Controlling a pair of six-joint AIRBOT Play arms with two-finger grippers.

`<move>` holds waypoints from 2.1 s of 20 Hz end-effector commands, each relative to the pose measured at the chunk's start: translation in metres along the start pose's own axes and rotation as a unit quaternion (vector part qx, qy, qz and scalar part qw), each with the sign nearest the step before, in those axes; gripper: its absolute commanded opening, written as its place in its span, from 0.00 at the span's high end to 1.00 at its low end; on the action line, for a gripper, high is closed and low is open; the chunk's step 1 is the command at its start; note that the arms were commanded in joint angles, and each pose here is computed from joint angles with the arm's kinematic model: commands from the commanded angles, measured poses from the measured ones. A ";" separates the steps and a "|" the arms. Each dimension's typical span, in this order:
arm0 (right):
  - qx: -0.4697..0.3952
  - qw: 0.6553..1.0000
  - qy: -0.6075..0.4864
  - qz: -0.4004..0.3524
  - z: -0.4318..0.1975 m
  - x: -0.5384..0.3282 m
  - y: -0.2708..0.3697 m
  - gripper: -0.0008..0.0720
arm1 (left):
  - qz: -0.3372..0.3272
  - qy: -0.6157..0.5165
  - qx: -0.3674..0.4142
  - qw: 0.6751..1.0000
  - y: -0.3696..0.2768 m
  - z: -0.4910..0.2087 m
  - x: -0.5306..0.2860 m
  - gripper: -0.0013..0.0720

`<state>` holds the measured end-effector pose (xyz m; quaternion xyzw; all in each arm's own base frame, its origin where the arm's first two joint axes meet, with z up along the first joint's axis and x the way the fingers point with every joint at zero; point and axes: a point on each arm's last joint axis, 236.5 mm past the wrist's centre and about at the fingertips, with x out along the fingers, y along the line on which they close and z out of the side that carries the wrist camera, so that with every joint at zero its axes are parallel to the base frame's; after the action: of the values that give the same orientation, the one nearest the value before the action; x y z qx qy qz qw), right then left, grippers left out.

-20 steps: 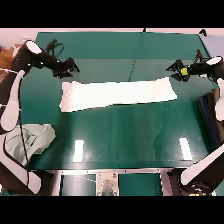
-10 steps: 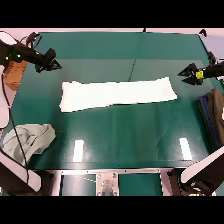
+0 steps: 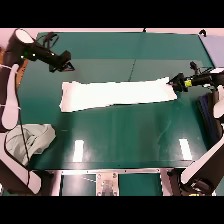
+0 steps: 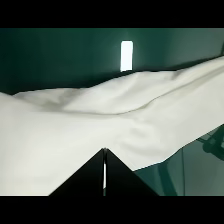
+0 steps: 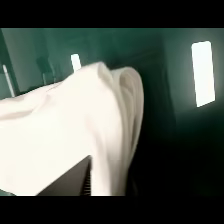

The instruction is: Fold the shirts.

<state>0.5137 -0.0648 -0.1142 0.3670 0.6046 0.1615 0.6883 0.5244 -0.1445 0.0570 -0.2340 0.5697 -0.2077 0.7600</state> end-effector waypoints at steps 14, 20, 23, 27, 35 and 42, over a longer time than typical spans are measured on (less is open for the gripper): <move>-0.180 0.982 -0.048 -0.013 -0.028 -0.128 0.156 0.97 | -0.112 0.018 0.105 0.988 -0.159 -0.074 0.200 0.95; -0.222 0.971 -0.090 -0.025 -0.053 -0.175 0.212 0.97 | -0.158 0.055 0.063 0.984 -0.184 -0.126 0.277 0.95; -0.227 0.970 -0.084 -0.024 -0.062 -0.174 0.222 0.97 | -0.190 0.069 0.040 0.979 -0.201 -0.146 0.293 0.95; -0.222 0.973 -0.057 -0.017 -0.074 -0.160 0.228 0.97 | -0.217 0.103 0.022 0.970 -0.212 -0.154 0.278 0.95; -0.263 0.963 -0.019 0.054 -0.109 -0.102 0.320 0.97 | -0.260 0.073 0.074 0.960 -0.172 -0.051 0.051 0.95; -0.301 0.951 -0.002 0.068 -0.161 0.028 0.420 0.97 | -0.226 -0.067 0.077 0.969 -0.101 0.003 -0.140 0.95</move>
<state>0.4598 0.2254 0.1743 0.1907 0.5050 0.3766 0.7528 0.4983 -0.2035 0.1894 -0.3135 0.4559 -0.4193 0.7198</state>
